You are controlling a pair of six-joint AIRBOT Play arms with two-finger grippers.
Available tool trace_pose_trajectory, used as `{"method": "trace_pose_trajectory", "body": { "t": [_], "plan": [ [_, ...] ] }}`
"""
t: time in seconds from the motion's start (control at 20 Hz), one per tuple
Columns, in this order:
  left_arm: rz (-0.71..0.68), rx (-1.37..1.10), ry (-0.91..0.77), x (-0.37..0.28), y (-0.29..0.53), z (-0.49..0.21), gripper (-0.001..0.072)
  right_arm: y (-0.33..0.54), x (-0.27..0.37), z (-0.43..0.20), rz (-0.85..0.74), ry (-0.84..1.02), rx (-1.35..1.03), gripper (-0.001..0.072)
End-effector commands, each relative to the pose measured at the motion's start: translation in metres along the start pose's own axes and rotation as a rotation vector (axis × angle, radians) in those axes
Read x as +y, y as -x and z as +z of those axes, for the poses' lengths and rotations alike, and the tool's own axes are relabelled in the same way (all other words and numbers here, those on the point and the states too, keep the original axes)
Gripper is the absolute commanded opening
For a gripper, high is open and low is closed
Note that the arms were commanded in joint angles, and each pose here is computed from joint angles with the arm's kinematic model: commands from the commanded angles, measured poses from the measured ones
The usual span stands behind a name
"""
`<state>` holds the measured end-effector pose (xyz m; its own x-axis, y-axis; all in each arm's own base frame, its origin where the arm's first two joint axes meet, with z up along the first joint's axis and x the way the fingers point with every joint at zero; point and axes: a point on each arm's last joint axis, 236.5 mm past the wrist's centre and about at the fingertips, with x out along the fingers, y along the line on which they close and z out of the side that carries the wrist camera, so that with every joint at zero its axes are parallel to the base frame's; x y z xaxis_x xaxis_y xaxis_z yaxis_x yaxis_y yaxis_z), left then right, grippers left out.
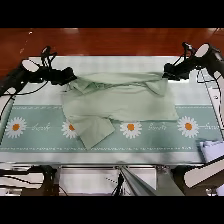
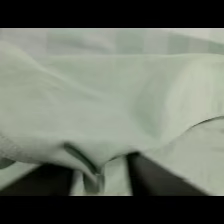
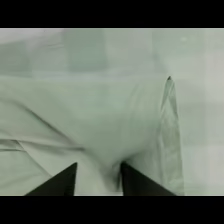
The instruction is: Fold the shirts.
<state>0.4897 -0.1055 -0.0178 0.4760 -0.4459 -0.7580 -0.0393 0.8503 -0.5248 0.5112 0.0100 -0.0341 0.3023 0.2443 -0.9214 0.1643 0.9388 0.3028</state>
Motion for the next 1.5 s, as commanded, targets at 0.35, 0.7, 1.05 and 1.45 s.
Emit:
{"method": "trace_pose_trajectory", "body": {
  "t": [0.35,0.7,1.05,1.45],
  "plan": [
    [-0.027,0.39,0.179,0.069,0.126,-0.052,0.0549,0.149,-0.149,-0.085,-0.32,-0.062,0.185,0.0503],
    [-0.049,0.551,0.382,0.095,0.115,-0.171,0.055,0.113,-0.149,-0.15,0.007,-0.247,0.212,0.0503],
    [-0.039,0.492,0.39,0.086,0.054,-0.195,0.055,0.097,-0.144,-0.158,0.047,-0.238,0.215,0.0503],
    [-0.117,0.374,0.464,0.05,0.0,-0.171,0.0028,0.098,-0.146,-0.161,0.039,-0.234,0.227,0.0598]
  ]
}}
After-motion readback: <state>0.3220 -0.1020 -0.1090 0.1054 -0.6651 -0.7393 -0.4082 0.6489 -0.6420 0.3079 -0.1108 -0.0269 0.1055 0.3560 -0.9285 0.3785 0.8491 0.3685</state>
